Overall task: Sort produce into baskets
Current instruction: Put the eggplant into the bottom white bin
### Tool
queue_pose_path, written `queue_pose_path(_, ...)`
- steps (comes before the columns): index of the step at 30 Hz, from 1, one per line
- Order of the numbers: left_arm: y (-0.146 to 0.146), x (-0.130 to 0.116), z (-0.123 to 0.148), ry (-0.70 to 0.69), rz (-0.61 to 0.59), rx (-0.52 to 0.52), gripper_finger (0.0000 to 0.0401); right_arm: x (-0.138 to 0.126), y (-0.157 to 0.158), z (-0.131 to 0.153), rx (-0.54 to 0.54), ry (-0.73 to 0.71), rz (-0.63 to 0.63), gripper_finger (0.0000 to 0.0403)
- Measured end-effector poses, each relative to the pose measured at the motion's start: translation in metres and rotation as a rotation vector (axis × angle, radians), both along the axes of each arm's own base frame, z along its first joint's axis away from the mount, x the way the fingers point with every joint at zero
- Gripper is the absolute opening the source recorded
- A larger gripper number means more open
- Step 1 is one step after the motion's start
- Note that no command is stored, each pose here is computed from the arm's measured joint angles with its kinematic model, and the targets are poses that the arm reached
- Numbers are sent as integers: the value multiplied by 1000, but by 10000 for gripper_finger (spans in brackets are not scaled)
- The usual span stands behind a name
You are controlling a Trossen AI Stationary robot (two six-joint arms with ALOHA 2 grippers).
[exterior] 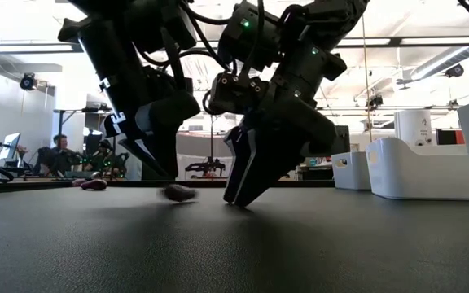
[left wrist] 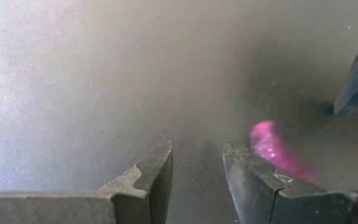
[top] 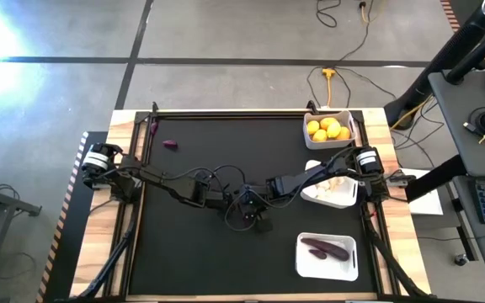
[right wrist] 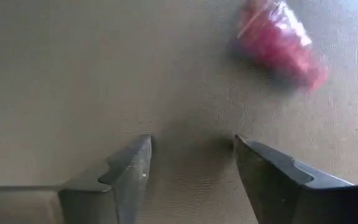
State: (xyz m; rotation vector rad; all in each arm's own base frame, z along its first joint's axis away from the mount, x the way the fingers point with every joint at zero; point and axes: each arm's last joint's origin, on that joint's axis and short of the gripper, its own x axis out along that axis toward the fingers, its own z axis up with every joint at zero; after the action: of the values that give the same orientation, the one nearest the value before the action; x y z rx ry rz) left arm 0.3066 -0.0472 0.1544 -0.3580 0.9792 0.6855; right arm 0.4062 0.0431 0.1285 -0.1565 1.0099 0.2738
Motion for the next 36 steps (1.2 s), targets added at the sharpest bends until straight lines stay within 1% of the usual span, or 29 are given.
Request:
queue_pose_path(11, 1, -1, -1, 2, 2, 14, 125, 2, 0, -8, 60, 20, -99, 113)
queue_pose_path(13, 0, -2, -2, 12, -10, 14, 125, 3, 0, -6, 59, 17, -123, 101)
queue_pose_path(15, 0, -4, 0, 37, -26, 14, 125, 5, 0, -1, 51, 9, -176, 98)
queue_pose_path(18, 2, -14, 8, 85, -32, 18, 125, 11, -3, 8, 37, -24, -262, 115)
queue_pose_path(22, 6, -31, 26, 144, -27, 48, 125, 28, -9, 26, 55, -138, -311, 163)
queue_pose_path(24, 9, -43, 40, 153, -21, 73, 125, 35, -12, 25, 69, -178, -325, 190)
queue_pose_path(27, 14, -63, 62, 158, -14, 104, 125, 48, -19, 15, 102, -225, -388, 220)
queue_pose_path(32, 21, -96, 93, 93, 0, 109, 125, 75, -36, -1, 70, -332, -491, 242)
queue_pose_path(36, 25, -116, 105, -17, 48, 73, 125, 97, -42, -8, 29, -362, -525, 243)
